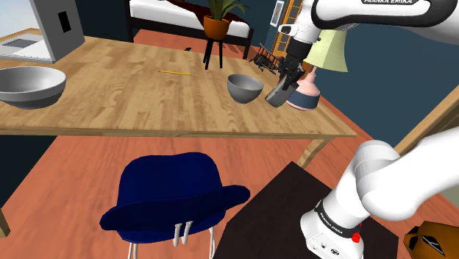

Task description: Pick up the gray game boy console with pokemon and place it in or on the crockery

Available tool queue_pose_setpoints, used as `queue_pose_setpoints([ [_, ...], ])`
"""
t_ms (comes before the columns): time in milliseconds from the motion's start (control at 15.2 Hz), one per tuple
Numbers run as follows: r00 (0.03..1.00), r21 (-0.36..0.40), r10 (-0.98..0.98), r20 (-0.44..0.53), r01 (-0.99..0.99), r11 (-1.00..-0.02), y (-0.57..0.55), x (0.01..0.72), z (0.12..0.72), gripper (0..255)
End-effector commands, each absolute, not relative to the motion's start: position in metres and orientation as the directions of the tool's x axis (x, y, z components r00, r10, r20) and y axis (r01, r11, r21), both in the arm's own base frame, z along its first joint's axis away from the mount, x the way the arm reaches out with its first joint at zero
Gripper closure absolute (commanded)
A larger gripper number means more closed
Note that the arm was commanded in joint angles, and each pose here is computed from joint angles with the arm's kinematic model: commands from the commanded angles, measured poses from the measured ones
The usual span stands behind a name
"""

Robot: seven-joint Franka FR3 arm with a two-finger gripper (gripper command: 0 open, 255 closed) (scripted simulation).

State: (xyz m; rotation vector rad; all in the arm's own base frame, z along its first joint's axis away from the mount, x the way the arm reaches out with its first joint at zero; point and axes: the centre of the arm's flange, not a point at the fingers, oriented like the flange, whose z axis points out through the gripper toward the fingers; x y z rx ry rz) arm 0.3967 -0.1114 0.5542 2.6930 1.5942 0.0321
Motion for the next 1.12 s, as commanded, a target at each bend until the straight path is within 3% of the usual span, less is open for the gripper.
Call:
queue_pose_setpoints([
  [0, 0.481, 0.021, 0.877, 0.012, 0.876, -0.481, -0.111, 0.396, 0.566, 255],
  [1056, 0.481, 0.021, 0.877, 0.012, 0.876, -0.481, -0.111, 0.396, 0.646, 255],
])
